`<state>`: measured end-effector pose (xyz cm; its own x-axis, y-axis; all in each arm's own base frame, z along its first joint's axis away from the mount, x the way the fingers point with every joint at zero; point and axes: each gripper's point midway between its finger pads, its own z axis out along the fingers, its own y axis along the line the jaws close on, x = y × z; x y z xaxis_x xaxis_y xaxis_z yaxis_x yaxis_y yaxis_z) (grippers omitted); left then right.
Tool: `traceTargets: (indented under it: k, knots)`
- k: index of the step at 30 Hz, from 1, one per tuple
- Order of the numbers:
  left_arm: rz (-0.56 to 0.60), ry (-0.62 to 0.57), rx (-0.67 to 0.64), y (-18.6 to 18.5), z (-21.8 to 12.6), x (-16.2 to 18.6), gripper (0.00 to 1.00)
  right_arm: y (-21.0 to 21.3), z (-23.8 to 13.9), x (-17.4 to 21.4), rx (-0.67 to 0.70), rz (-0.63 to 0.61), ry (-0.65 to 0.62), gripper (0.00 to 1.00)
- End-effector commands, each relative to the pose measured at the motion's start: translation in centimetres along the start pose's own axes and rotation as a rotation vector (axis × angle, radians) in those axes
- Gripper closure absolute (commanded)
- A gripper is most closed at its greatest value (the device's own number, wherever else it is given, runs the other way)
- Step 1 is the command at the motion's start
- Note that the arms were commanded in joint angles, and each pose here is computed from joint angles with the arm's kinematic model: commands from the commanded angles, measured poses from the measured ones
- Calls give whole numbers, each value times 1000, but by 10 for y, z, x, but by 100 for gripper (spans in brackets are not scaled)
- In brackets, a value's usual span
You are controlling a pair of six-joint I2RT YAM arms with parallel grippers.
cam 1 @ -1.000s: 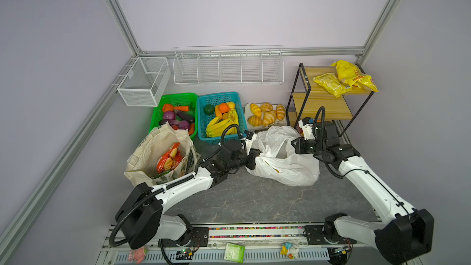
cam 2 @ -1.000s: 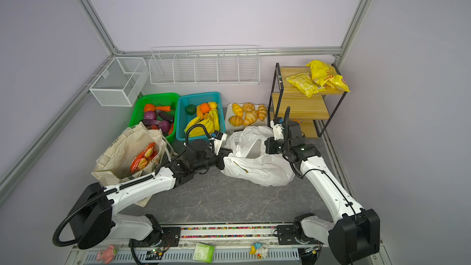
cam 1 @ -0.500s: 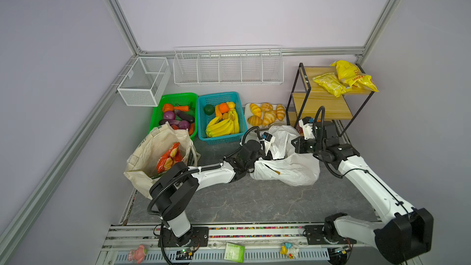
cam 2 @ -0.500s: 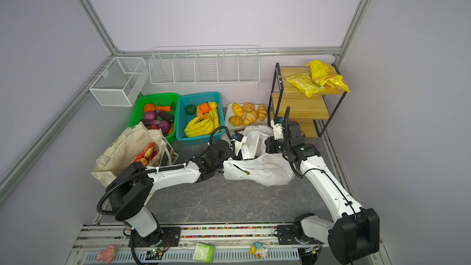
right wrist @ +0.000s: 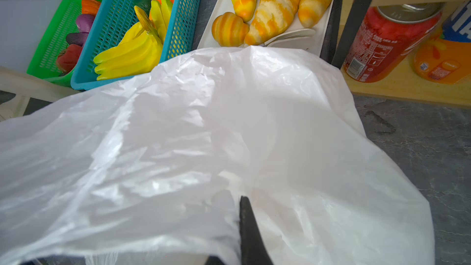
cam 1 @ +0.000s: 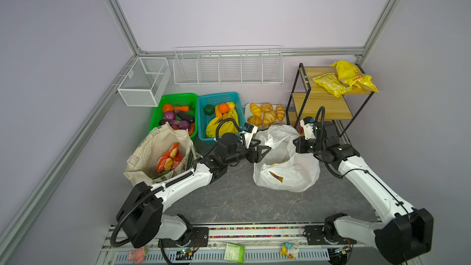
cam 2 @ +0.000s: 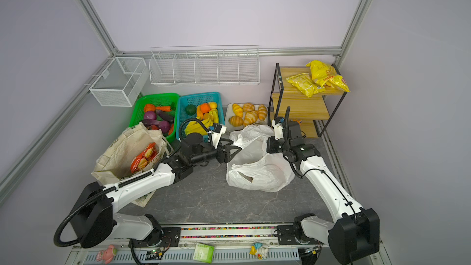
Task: Place the mixed food into the grocery bags and tie them
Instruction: 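Withdraw the left gripper from the bag back over the teal basket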
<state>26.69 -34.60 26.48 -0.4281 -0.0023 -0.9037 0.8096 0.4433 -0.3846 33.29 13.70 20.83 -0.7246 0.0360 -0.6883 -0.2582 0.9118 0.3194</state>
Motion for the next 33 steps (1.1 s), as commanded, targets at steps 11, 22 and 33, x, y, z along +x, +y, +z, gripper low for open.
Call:
traceTargets:
  k: [11, 22, 33]
  knots:
    - [-204, 20, -588, 142, -56, -28, 32, -1, 1, -3, 6, -19, -8, 94]
    - [-255, 220, -756, 221, -18, 4, 32, 2, 0, -4, -9, -23, -11, 94]
    - [-404, 487, -741, 267, 17, 54, 36, 3, 2, -2, -20, -25, -7, 94]
